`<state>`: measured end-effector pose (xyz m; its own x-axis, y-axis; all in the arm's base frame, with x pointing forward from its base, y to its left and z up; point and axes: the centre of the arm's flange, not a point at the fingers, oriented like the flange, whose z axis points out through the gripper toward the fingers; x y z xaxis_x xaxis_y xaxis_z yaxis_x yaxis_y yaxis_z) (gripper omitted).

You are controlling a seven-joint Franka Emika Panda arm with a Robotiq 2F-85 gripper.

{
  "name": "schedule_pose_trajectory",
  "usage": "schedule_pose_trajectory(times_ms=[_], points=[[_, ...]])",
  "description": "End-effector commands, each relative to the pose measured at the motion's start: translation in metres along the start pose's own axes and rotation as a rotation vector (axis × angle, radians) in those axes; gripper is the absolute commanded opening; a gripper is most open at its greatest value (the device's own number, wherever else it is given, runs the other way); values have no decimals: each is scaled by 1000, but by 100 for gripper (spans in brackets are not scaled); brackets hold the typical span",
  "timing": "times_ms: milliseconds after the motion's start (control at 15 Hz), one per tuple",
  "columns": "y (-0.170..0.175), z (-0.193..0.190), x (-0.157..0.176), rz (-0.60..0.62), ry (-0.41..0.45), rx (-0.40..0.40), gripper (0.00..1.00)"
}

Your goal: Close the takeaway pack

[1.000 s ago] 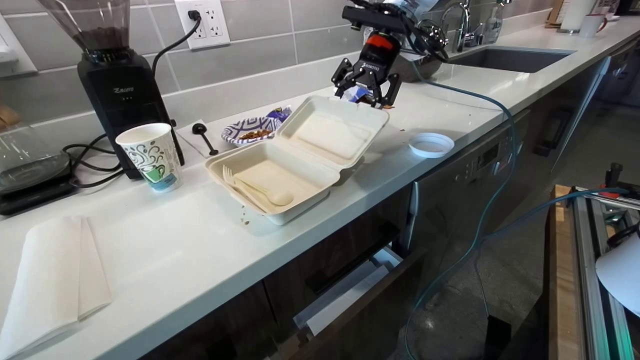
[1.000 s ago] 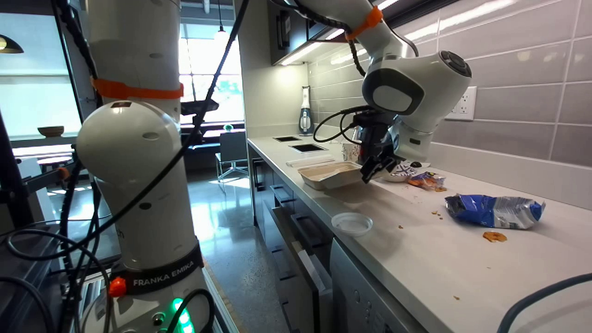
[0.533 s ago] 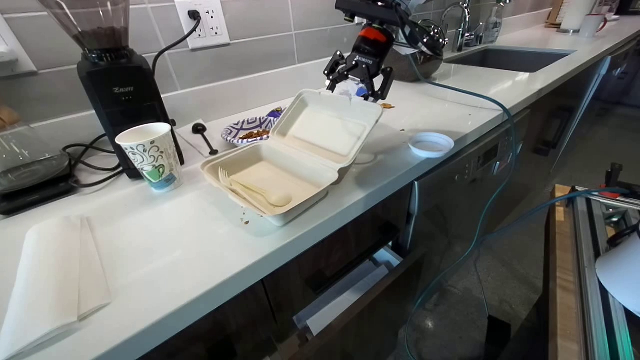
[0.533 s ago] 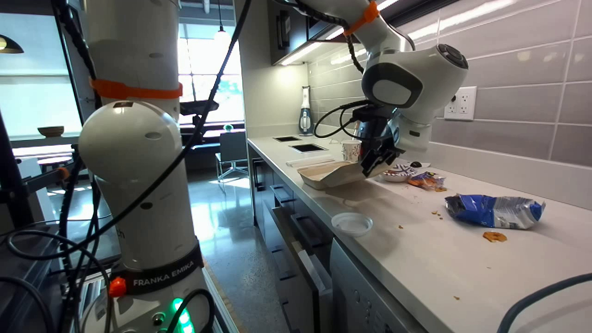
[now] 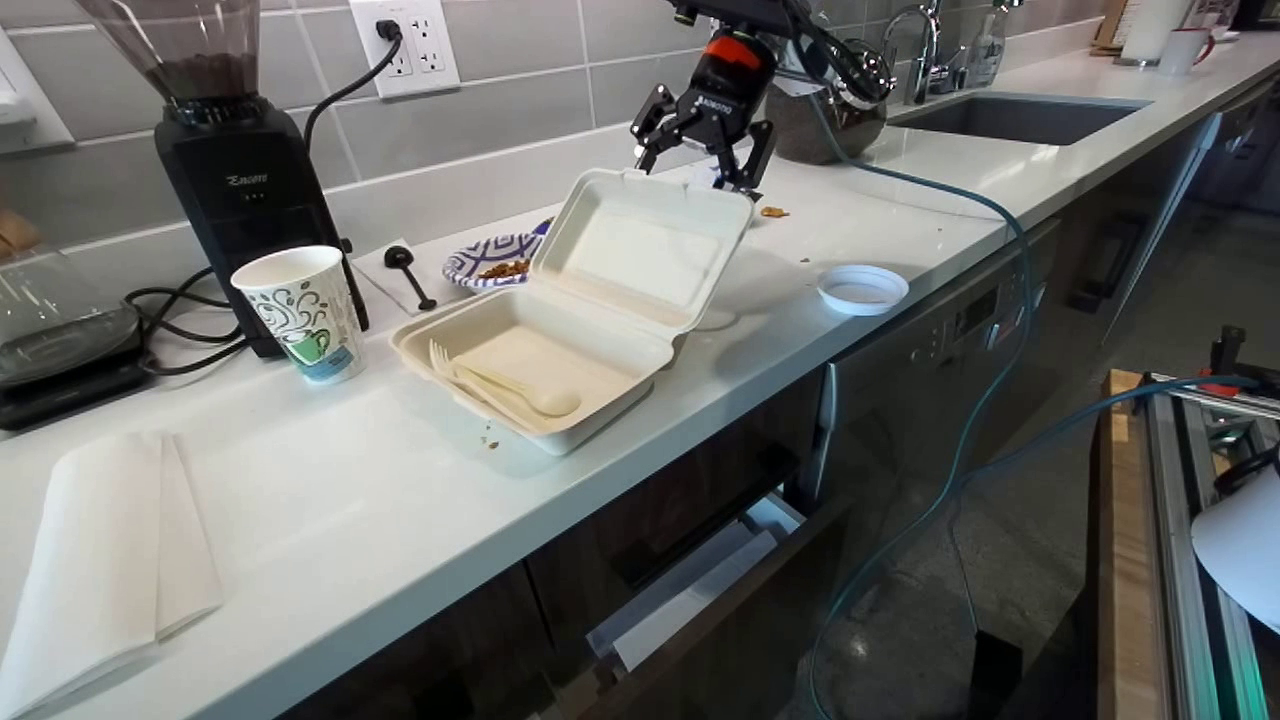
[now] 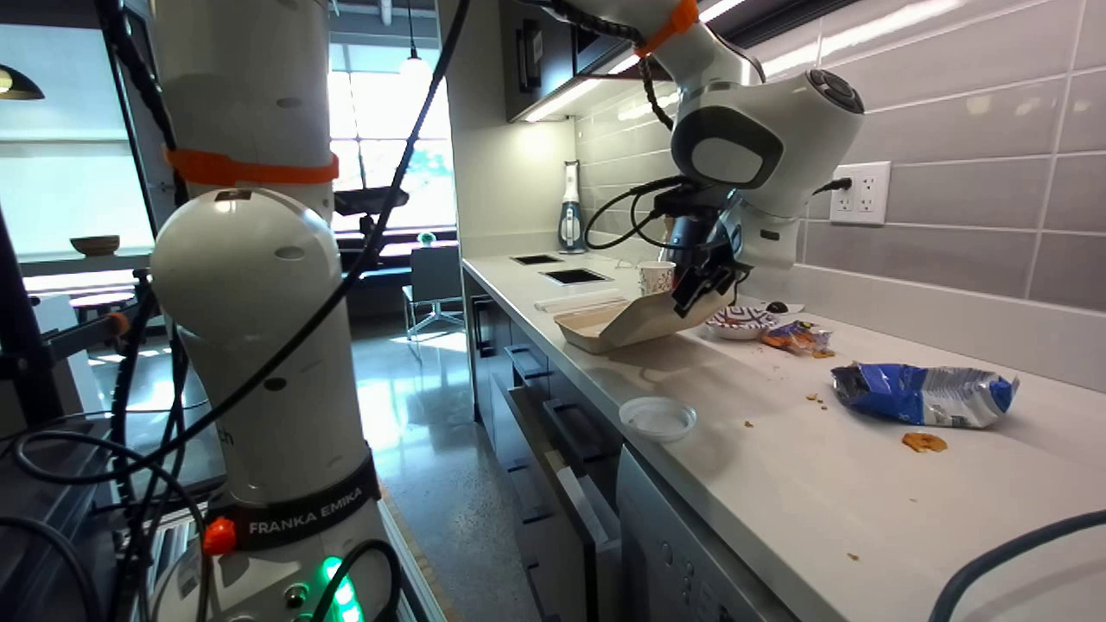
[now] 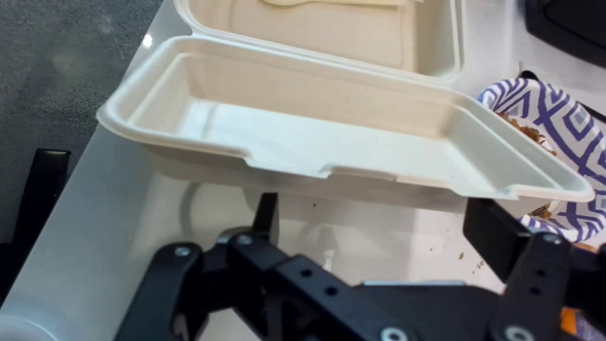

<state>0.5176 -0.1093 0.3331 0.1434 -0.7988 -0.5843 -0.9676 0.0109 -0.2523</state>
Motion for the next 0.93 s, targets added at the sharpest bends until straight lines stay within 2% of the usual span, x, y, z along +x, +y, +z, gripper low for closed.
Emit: schedule_pose_trajectory(times_ms=[0, 867], points=[[0, -2, -10, -27, -20, -11, 100], [-12, 2, -35, -95, -14, -27, 100]])
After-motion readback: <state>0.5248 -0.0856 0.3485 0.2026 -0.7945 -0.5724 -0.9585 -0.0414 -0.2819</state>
